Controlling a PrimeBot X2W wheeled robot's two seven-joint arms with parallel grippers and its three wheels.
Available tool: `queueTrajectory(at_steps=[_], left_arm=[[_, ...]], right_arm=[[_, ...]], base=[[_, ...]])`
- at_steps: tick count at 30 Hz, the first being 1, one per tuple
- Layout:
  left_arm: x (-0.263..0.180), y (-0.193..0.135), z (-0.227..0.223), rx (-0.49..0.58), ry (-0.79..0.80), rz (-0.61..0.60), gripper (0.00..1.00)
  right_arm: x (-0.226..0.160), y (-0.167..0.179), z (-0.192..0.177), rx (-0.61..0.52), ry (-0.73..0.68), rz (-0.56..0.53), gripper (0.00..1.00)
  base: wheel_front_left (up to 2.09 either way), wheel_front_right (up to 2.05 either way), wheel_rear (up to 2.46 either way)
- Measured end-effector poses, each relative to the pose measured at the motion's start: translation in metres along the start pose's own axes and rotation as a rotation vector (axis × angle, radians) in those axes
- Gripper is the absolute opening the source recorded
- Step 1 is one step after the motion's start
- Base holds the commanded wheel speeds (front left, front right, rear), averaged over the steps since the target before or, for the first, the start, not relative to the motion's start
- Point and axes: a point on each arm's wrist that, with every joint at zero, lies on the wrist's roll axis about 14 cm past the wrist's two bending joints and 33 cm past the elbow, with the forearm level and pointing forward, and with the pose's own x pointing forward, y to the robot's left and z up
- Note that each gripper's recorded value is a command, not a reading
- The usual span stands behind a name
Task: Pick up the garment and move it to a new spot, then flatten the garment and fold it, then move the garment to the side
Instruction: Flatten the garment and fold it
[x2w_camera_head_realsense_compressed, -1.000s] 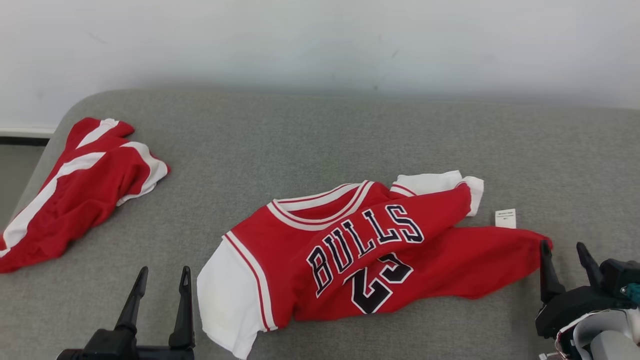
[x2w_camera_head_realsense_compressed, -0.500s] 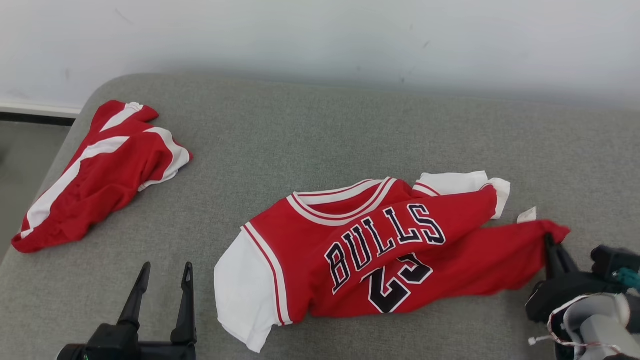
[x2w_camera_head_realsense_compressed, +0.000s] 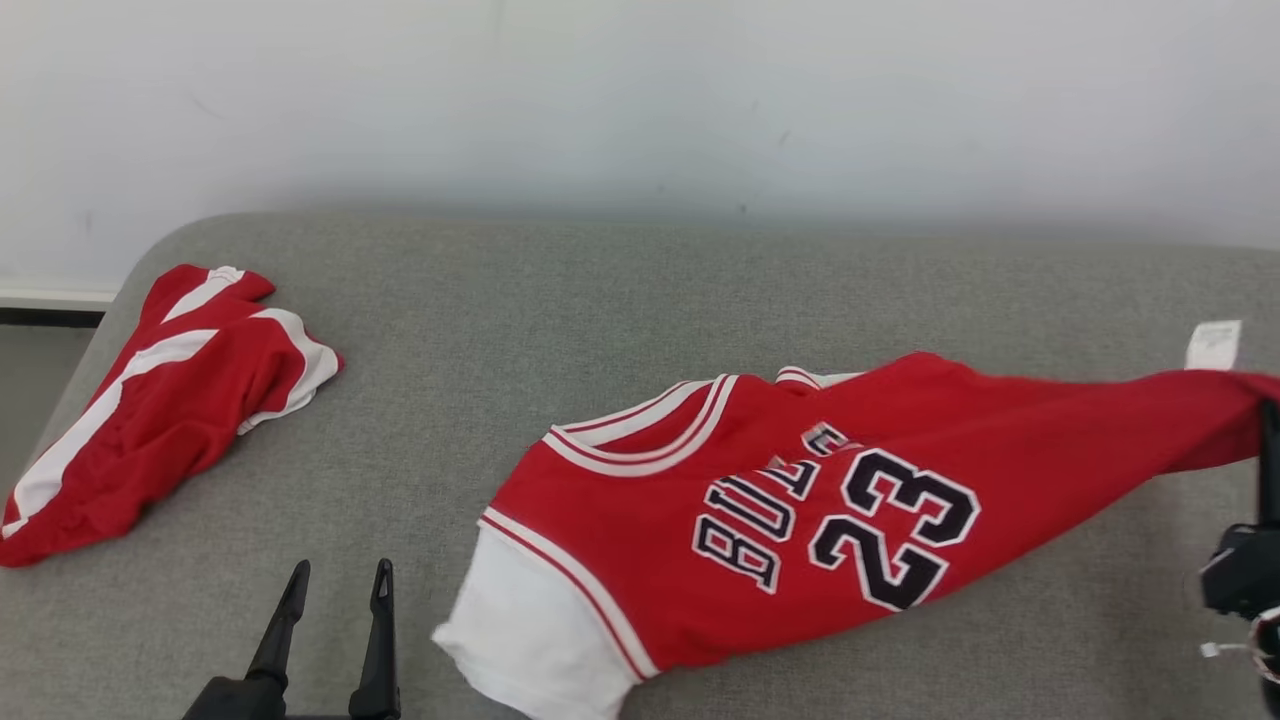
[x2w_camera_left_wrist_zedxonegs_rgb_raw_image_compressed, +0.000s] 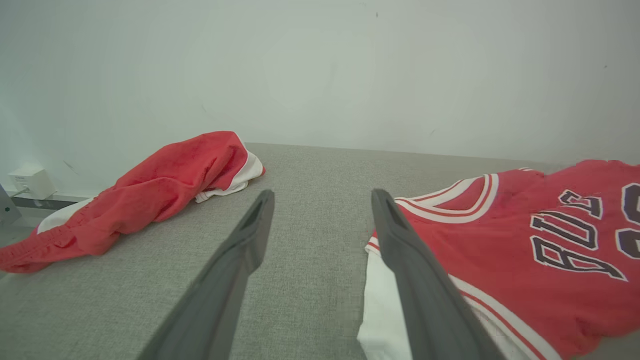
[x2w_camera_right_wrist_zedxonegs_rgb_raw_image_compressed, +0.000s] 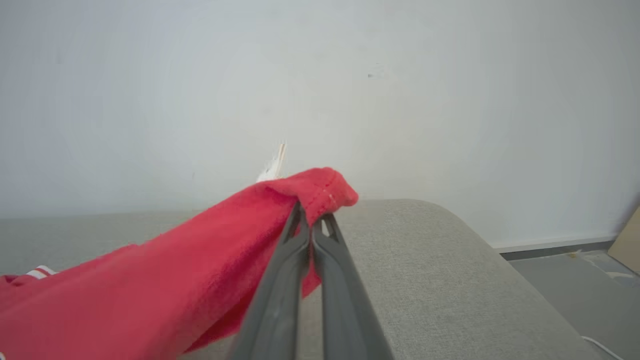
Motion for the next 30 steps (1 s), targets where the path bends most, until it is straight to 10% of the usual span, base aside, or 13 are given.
queueTrajectory(at_steps=[11,30], left_arm=[[-0.009,-0.001,-0.001,-0.013,0.001,0.007,1.00],[-0.022,0.019,-0.005,-0.030,0.021,0.086,1.00]], right_arm=[[-0.002,-0.017,0.053,-0.093,-0.103,-0.017,0.00],[0.087,0.217,0.094,-0.075,-0.150,0.480,0.00]], base=[[0.00,0.00,0.00],[0.00,0.00,0.00]])
